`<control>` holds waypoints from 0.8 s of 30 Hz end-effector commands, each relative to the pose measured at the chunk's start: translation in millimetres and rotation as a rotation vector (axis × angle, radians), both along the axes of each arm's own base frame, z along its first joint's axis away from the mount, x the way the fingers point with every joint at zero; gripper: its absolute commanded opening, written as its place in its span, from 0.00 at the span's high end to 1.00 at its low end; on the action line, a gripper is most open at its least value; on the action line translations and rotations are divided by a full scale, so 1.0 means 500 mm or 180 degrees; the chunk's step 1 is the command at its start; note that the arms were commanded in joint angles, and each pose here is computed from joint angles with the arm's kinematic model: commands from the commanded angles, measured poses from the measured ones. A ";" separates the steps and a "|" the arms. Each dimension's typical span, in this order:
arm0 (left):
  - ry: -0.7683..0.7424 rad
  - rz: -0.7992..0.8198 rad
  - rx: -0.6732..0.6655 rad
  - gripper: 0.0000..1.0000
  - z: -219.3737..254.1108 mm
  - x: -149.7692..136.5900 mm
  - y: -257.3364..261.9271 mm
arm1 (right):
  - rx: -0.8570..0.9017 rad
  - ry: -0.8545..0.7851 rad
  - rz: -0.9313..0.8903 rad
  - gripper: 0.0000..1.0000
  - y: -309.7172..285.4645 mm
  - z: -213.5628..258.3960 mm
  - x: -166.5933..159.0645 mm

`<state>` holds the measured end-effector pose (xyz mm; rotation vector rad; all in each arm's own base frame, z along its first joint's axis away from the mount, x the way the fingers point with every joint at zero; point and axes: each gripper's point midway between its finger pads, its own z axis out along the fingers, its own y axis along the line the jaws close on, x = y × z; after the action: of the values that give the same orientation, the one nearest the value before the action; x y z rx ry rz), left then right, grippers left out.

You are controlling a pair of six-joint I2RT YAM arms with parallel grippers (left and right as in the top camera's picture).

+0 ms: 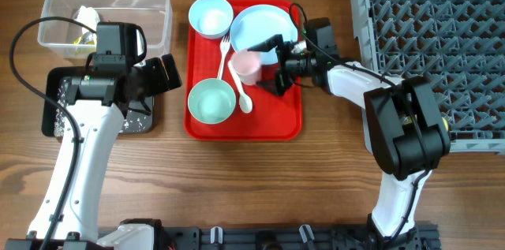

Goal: Sort waste into correct bins and load items into the dishwasher rack
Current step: 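Grasp the pink cup with the right gripper and lift it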

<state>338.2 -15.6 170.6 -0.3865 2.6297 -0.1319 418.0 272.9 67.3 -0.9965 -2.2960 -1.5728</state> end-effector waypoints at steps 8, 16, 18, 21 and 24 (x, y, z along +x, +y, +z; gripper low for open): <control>0.0005 0.0031 -0.0028 0.00 0.001 0.004 0.001 | 0.0199 -0.0180 0.0016 0.00 0.009 0.071 0.007; 0.0047 0.0032 -0.0025 0.00 -0.002 -0.002 0.001 | -0.0190 -0.0605 0.0070 0.00 0.001 0.037 0.015; 0.0061 0.0032 -0.0024 0.00 -0.003 -0.004 0.002 | -0.0308 -0.0756 0.0154 0.00 -0.003 0.027 0.013; 0.0075 0.0032 -0.0024 0.00 -0.004 -0.006 0.002 | -0.0555 -0.1019 0.0314 0.00 -0.016 0.016 0.005; 0.0074 0.0032 -0.0024 0.00 -0.004 -0.006 0.002 | -0.0834 -0.1307 0.0392 0.00 -0.033 0.025 0.006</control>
<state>333.3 -15.4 168.0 -0.3899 2.6518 -0.1270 413.4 264.2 58.3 -0.8257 -2.5611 -1.5373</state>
